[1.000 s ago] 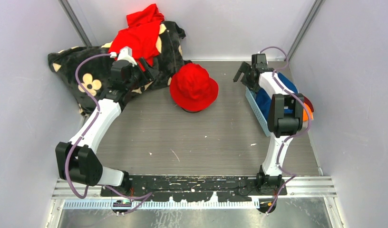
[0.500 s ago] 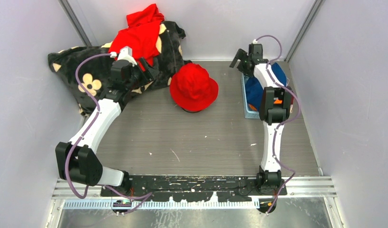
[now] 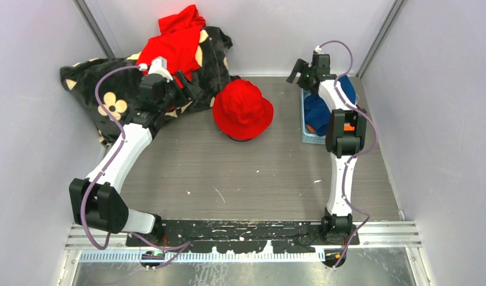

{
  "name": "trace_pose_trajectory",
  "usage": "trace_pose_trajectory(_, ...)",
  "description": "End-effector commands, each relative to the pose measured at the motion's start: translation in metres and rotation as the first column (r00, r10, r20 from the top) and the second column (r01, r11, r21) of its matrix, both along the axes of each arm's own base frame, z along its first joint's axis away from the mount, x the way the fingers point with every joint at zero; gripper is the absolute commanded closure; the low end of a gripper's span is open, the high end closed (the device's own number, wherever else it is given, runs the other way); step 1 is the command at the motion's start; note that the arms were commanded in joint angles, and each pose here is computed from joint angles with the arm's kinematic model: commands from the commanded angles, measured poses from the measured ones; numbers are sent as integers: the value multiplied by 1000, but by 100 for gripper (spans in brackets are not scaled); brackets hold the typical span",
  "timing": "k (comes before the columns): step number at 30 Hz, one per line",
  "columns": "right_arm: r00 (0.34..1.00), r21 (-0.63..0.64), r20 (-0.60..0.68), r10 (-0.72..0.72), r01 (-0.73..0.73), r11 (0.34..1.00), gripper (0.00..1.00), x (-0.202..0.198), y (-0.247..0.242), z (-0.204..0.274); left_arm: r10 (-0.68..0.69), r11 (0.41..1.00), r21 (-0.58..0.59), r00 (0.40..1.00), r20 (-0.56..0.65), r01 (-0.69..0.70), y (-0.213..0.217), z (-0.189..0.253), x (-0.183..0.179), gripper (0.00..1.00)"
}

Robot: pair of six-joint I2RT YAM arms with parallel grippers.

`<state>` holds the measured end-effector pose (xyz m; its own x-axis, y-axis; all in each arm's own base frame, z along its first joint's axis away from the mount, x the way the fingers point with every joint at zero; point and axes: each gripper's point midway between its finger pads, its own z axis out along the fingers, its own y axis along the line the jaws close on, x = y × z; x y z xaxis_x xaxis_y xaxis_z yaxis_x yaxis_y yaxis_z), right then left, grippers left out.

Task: Stack the hats

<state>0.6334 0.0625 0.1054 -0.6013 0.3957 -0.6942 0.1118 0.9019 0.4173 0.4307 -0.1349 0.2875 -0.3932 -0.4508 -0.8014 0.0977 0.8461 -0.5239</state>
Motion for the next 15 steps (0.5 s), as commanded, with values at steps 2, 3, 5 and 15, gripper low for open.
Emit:
trace_pose_trajectory(2, 966, -33, 257, 8, 1, 999, 6, -30, -4, 154, 6, 1000, -29, 995, 102, -3, -1, 42, -1, 33)
trace_pose_trajectory(3, 965, -38, 261, 2, 9, 999, 6, -39, -6, 163, 3, 1000, -30, 994, 106, 0, -1, 44, -3, 33)
trace_pose_trajectory(5, 965, -51, 263, -18, 33, 998, 6, -56, -12, 176, -1, 999, -35, 993, 116, 5, -1, 49, -6, 33)
trace_pose_trajectory(15, 959, -145, 225, -173, 208, 967, 4, -120, -50, 196, -29, 999, -42, 991, 134, 35, -4, 59, -18, 33)
